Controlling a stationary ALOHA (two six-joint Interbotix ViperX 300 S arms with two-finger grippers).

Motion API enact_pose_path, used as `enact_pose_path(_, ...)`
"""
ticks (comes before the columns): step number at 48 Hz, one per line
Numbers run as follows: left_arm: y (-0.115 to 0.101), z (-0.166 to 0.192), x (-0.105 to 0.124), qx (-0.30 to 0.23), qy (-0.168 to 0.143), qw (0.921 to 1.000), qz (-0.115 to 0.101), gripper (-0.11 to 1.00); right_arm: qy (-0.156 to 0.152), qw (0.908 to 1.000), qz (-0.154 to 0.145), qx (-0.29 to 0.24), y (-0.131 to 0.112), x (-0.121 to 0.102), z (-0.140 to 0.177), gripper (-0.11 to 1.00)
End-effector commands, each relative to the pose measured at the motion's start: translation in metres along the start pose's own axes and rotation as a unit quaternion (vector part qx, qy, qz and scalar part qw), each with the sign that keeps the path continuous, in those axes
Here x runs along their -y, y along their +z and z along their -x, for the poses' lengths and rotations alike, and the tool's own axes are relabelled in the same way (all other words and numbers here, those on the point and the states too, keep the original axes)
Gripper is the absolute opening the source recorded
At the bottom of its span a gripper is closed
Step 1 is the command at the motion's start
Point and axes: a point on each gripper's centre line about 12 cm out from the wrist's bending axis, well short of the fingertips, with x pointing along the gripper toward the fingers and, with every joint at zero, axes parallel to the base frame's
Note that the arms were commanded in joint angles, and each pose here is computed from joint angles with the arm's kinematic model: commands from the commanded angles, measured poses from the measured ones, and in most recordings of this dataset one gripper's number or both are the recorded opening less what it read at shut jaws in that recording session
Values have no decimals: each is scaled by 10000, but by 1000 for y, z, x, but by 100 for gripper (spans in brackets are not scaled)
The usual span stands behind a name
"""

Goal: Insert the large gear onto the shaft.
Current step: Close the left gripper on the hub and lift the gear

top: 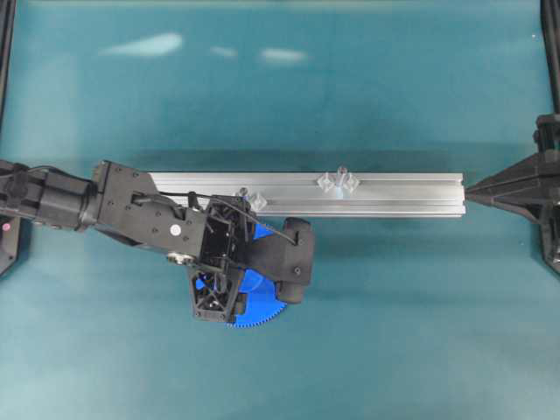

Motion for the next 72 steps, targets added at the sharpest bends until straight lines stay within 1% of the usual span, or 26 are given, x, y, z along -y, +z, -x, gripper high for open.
enact_pose_path(1,9,10,-1,192,8,9998,19,94,5,10000,-63,62,5,-1,-1,1)
enact_pose_path(18,10,4,-6,230,27,9997,71,94,2,10000,-63,47,4,-1,-1,1)
enact_pose_path(20,10,3,-8,222,29,9997,106,94,-7,10000,-65,41,4,0,-1,1)
enact_pose_path(35,7,-4,-8,130,29,9998,113,94,-10,10000,-65,26,2,0,-1,1)
enact_pose_path(50,6,-6,-6,100,23,9998,198,94,-17,9998,-218,-4,0,1,-1,1)
enact_pose_path(59,3,-7,-6,61,23,9996,274,94,-7,9997,-232,2,-1,0,-1,1)
enact_pose_path(72,2,-9,-6,31,29,9996,276,94,-9,9997,-224,-6,-1,0,-1,1)
